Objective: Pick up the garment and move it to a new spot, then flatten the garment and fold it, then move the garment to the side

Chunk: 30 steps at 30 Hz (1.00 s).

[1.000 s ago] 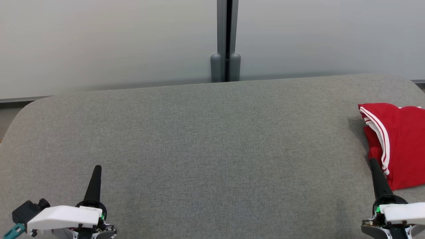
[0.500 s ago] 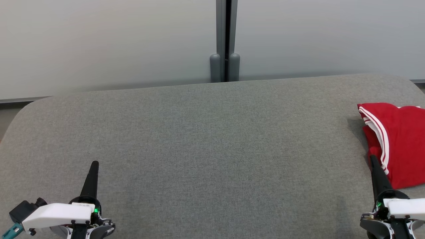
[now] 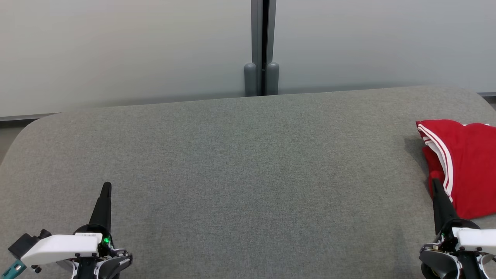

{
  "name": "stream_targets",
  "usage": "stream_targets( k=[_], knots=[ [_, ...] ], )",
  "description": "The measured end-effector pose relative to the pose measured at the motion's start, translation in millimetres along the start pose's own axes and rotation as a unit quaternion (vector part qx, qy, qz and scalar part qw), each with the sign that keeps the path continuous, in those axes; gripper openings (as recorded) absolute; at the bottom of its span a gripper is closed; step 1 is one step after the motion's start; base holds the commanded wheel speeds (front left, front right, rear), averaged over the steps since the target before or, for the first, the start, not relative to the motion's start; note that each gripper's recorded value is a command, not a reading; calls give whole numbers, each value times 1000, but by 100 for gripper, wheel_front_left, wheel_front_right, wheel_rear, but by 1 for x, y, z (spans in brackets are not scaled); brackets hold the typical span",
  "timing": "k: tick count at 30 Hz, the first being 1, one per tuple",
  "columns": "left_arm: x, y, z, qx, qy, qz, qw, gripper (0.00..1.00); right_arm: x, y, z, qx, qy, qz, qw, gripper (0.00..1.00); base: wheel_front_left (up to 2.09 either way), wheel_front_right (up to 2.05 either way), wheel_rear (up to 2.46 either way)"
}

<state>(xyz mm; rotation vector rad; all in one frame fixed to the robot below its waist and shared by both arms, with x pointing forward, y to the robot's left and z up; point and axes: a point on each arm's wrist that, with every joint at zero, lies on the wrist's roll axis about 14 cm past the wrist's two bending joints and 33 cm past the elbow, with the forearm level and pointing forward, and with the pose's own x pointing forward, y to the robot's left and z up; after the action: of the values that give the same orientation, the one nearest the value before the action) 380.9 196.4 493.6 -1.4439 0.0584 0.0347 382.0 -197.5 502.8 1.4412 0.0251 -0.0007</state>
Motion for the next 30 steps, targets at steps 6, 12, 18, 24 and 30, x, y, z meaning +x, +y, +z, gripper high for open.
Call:
stream_targets(
  k=[6, 12, 18, 24, 30],
  knots=[
    [3, -5, 2, -22, -3, -10, 1000, 0, 3, 2, 1, 22, -3, 4, 1000, 0, 0, 0, 0],
    [4, -6, 3, -43, -5, -15, 999, 0, 4, 1, 2, 43, -6, 2, 999, 0, 0, 0, 0],
    [5, -9, 4, -63, -6, -23, 998, 0, 6, 2, 3, 63, -8, 4, 998, 0, 0, 0, 0],
    [6, -10, 4, -66, -8, -25, 997, 0, 6, 2, 3, 67, -9, 4, 998, 0, 0, 0, 0],
    [6, -10, 4, -67, -8, -25, 997, 0, 6, 2, 3, 67, -9, 4, 998, 0, 0, 0, 0]
  ],
)
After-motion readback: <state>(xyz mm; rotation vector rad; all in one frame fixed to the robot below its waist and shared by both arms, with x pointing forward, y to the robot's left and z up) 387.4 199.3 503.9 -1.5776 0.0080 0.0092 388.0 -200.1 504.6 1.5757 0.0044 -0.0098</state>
